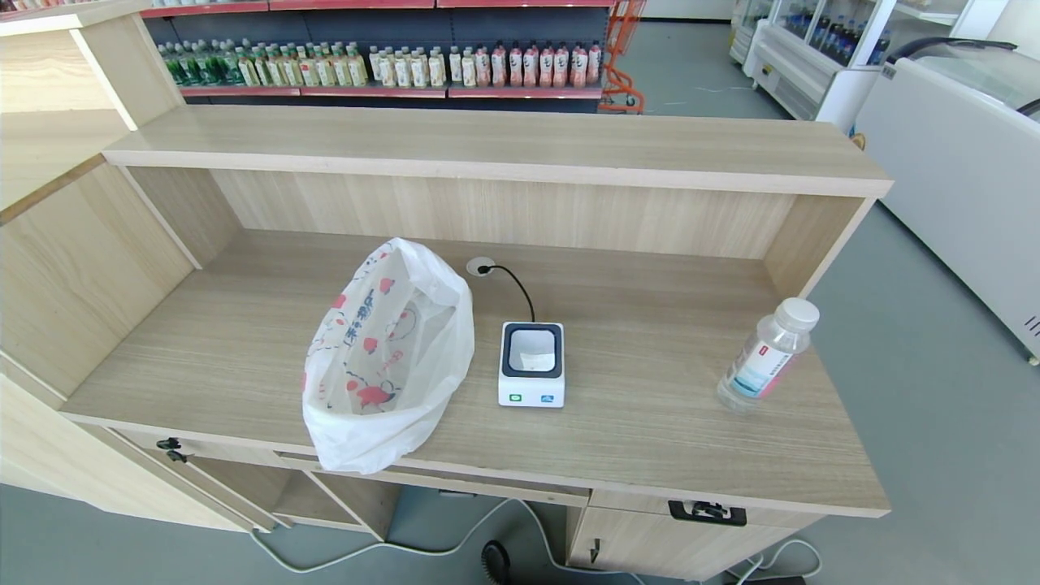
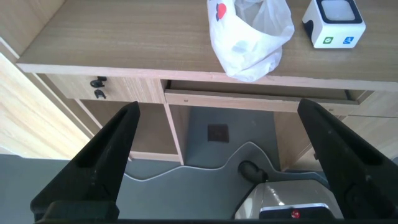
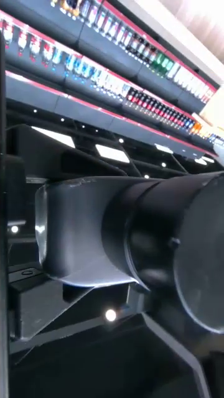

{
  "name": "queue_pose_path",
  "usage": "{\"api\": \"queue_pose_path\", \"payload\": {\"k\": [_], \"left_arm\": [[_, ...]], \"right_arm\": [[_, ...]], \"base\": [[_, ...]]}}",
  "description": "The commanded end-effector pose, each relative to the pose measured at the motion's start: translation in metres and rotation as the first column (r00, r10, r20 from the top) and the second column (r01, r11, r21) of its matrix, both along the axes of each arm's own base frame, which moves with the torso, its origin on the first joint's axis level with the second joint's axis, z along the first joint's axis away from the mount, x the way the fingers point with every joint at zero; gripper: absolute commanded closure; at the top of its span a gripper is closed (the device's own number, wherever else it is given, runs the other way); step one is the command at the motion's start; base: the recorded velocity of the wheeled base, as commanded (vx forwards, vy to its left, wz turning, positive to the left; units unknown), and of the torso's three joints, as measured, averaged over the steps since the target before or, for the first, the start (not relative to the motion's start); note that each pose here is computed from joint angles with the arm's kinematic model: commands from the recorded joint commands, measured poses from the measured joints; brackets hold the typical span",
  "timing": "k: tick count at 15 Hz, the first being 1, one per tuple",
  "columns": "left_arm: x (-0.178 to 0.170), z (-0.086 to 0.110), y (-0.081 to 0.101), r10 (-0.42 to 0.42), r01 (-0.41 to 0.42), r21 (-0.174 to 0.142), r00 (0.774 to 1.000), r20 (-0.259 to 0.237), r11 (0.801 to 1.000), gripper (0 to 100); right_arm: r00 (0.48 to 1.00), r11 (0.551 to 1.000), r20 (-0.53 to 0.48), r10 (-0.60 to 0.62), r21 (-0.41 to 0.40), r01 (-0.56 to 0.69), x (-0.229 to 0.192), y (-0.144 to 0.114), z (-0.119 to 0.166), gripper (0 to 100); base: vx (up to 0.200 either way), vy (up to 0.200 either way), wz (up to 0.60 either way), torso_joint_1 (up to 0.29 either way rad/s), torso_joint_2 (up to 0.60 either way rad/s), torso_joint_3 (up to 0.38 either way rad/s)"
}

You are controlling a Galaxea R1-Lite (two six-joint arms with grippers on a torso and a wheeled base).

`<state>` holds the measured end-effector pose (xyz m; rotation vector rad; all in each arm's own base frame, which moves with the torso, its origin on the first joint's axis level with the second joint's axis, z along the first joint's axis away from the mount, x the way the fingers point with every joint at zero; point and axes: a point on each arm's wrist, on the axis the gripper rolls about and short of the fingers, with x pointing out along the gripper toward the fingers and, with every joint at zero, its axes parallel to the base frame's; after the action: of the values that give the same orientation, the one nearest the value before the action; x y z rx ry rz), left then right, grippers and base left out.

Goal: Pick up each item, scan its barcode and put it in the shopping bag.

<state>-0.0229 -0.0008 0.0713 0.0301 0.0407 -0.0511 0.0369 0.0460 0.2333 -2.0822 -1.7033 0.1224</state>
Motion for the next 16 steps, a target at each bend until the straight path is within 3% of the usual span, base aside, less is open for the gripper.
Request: {"api": "queue_pose_path", "payload": {"k": [1, 16], "left_arm": [[0.0, 0.0, 0.0, 0.0, 0.0, 0.0, 1.0, 0.0, 1.0, 0], [0.0, 0.0, 0.0, 0.0, 0.0, 0.0, 1.0, 0.0, 1.0, 0]], "right_arm": [[0.999, 0.999, 0.032, 0.017, 0.028, -0.017, -0.0092, -0.0063, 0.0026, 100], [0.999, 0.998, -0.01, 0.036, 0.054, -0.036, -0.0137, -0.0098, 0.0032, 100]], "base": [[0.0, 0.0, 0.0, 0.0, 0.0, 0.0], [0.0, 0.0, 0.0, 0.0, 0.0, 0.0]]}}
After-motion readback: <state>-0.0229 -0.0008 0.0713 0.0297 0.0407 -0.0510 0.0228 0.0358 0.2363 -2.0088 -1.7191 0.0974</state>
